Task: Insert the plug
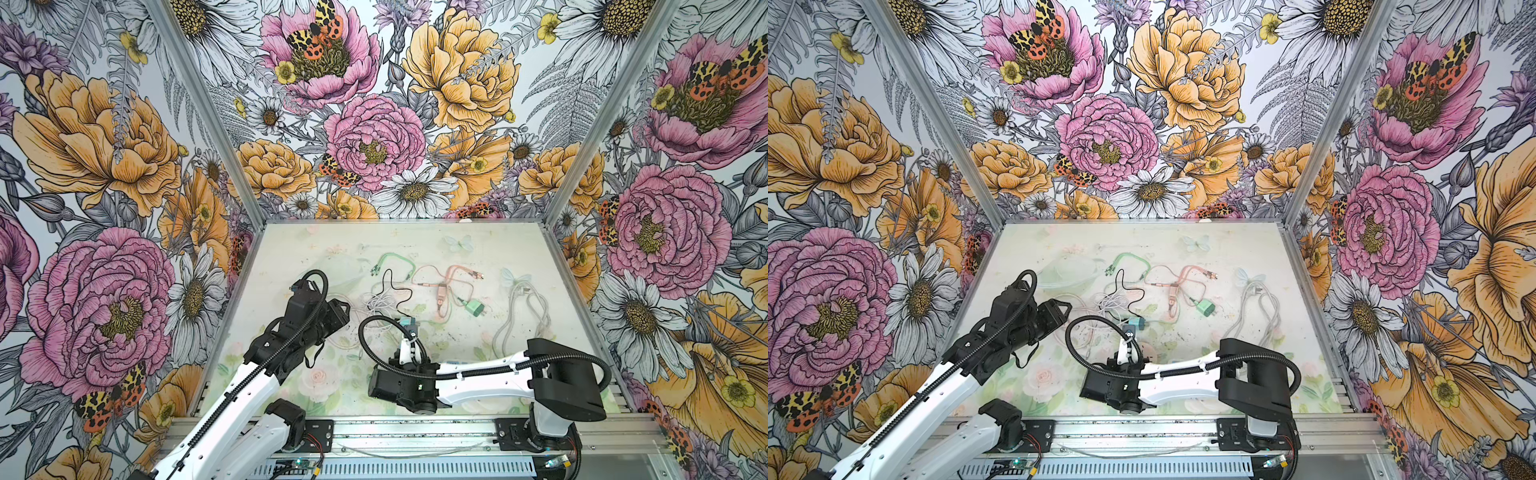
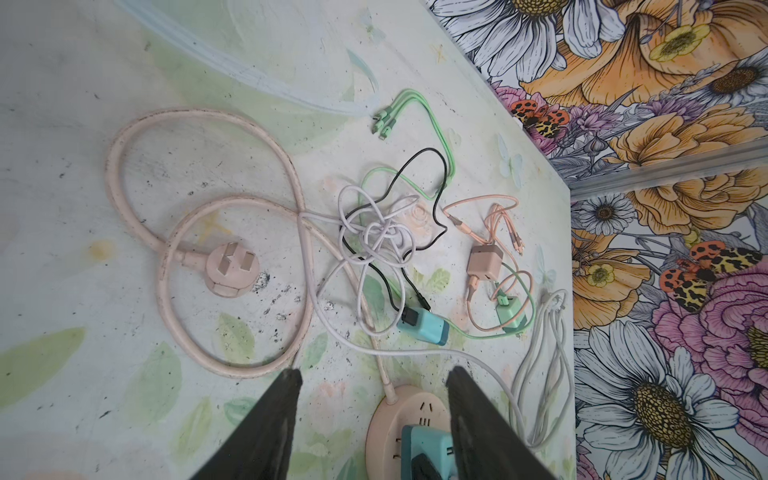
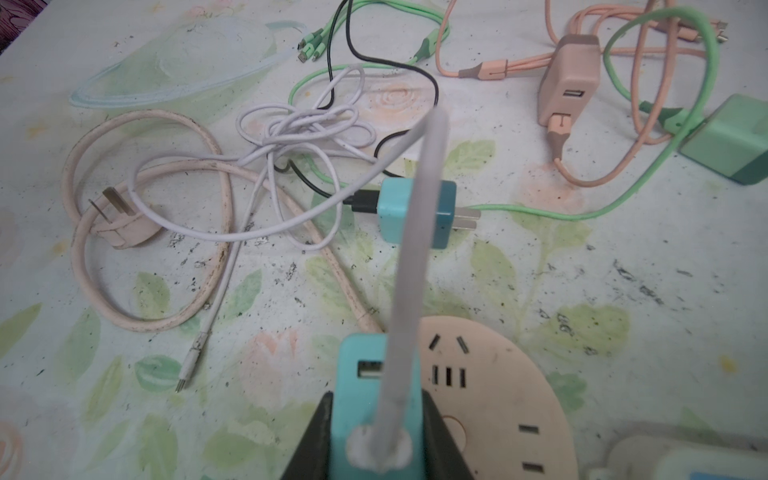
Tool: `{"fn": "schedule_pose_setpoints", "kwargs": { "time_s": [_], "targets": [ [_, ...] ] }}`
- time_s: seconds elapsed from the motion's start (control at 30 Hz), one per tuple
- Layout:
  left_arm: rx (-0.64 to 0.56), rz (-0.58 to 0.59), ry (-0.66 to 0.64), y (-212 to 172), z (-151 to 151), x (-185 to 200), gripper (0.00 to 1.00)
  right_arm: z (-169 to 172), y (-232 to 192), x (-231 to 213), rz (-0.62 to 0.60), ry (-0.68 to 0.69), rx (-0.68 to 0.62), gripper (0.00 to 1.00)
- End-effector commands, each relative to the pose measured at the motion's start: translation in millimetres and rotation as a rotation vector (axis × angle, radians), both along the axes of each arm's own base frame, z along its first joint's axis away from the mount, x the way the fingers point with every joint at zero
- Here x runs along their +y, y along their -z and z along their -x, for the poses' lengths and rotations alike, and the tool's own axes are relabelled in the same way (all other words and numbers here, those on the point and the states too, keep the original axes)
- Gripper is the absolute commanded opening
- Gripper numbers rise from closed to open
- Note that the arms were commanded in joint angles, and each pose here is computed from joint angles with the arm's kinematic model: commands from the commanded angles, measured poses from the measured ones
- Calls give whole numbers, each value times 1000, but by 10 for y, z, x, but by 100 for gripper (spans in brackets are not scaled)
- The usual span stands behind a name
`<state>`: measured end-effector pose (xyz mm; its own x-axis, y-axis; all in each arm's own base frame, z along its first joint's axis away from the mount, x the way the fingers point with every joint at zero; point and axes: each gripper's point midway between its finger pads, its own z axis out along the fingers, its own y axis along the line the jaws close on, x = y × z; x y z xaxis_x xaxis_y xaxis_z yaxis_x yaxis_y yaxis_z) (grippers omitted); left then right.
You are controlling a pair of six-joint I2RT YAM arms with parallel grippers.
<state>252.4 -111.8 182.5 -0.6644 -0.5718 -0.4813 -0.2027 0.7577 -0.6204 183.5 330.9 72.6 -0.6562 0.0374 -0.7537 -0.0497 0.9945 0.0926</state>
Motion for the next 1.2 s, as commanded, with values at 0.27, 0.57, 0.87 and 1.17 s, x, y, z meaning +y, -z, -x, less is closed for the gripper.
{"fn": "schedule_pose_setpoints", "kwargs": {
  "time_s": [0.27, 0.57, 0.87, 1.17],
  "targets": [
    [-21, 27, 17, -150, 130, -15, 59, 340, 305, -193, 165, -9, 129, 0],
    [-38, 19, 20, -262, 163, -64, 58, 419, 615, -268, 212, 15, 203, 0],
    [-52, 11, 25, -373, 198, -93, 58, 478, 678, -371, 199, 32, 227, 0],
    [-49, 10, 31, -439, 261, -99, 58, 569, 748, -252, 235, -29, 260, 0]
  ]
}}
